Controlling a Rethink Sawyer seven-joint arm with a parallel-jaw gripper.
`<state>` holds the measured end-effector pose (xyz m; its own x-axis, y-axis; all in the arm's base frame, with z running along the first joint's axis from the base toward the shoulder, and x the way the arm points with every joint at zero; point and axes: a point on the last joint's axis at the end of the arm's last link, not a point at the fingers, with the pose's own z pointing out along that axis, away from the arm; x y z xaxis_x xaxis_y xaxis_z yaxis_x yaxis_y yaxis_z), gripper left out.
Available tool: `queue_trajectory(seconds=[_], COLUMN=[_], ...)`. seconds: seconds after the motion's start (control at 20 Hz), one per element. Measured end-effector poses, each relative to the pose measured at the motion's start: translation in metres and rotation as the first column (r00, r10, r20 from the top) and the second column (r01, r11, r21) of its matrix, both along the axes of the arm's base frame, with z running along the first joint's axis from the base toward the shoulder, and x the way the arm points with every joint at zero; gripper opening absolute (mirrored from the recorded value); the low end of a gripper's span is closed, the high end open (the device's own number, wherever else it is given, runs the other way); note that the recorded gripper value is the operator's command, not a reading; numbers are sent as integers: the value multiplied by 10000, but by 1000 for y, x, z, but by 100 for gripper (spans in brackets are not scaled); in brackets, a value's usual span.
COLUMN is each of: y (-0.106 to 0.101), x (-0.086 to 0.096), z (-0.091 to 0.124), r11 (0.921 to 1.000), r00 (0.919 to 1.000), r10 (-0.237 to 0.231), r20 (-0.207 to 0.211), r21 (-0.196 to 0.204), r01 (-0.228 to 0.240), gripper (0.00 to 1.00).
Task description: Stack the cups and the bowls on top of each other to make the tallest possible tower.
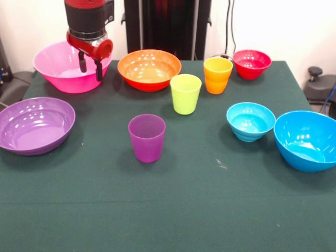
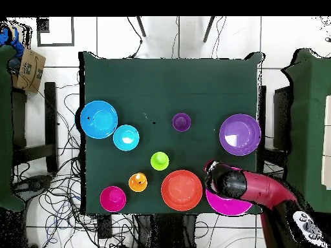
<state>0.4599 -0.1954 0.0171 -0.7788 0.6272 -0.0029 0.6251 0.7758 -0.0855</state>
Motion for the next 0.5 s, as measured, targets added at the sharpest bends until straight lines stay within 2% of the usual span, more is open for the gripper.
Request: queue_trajectory(seconds=[0.5], y=[2], x=[-21], z=[-13], r11=[9998], r00=[9998], r10=[180], r20=[-60], r21=[7], r01=[-180], gripper=[100])
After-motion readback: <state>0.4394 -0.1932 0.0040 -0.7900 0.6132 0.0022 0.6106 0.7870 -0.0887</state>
